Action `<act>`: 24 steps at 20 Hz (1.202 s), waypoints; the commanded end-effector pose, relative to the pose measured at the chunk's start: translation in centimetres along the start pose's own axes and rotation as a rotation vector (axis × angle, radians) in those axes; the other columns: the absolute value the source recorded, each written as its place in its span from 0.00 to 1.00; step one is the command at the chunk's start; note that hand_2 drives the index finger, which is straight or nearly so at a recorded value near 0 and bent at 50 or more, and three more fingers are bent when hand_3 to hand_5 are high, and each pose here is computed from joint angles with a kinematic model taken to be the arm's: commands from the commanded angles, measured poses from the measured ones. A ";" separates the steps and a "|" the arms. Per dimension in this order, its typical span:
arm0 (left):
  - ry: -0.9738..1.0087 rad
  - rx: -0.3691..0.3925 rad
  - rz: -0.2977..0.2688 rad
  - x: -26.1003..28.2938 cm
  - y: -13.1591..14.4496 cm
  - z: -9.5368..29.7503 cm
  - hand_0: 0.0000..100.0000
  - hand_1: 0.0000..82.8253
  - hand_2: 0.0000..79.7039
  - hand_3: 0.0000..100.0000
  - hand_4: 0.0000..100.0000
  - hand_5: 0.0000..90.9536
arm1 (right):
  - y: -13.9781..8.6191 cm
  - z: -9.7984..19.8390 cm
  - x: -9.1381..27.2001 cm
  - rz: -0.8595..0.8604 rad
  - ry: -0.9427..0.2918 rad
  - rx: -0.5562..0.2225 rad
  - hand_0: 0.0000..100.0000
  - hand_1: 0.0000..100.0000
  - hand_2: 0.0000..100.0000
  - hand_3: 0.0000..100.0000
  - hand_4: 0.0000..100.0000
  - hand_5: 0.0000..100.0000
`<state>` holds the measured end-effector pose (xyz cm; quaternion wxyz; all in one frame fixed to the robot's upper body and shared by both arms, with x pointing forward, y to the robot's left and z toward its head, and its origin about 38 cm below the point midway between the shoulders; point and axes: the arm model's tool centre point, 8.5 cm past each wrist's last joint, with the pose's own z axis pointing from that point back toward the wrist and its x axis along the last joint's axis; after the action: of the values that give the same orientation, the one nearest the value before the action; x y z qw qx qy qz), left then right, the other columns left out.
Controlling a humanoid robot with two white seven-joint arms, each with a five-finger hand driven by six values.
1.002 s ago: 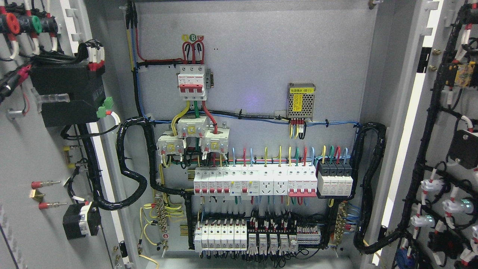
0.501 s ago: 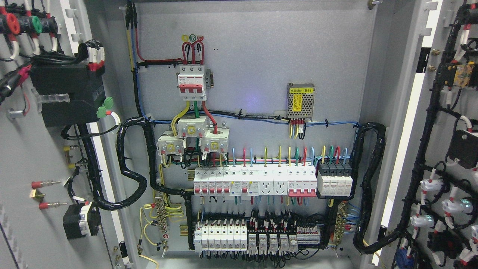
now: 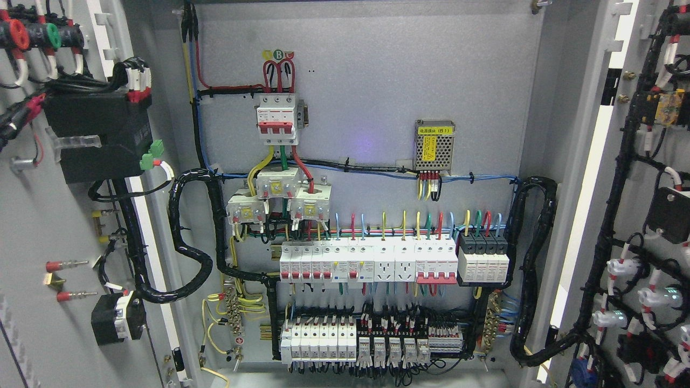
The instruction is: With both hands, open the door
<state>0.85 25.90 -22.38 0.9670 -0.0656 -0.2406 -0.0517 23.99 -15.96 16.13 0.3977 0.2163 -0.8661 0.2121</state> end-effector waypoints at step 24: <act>-1.127 -0.285 -0.267 25.6 -6.3 15.6 0.00 0.00 0.00 0.00 0.03 0.00 | -9.7 1.9 5.9 0.186 -0.077 -0.052 0.23 0.00 0.00 0.00 0.00 0.00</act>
<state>13.48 22.15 -2.55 0.7460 -0.1542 -0.6313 -0.1454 24.30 -23.93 20.37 0.3451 0.1348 -0.8998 0.2304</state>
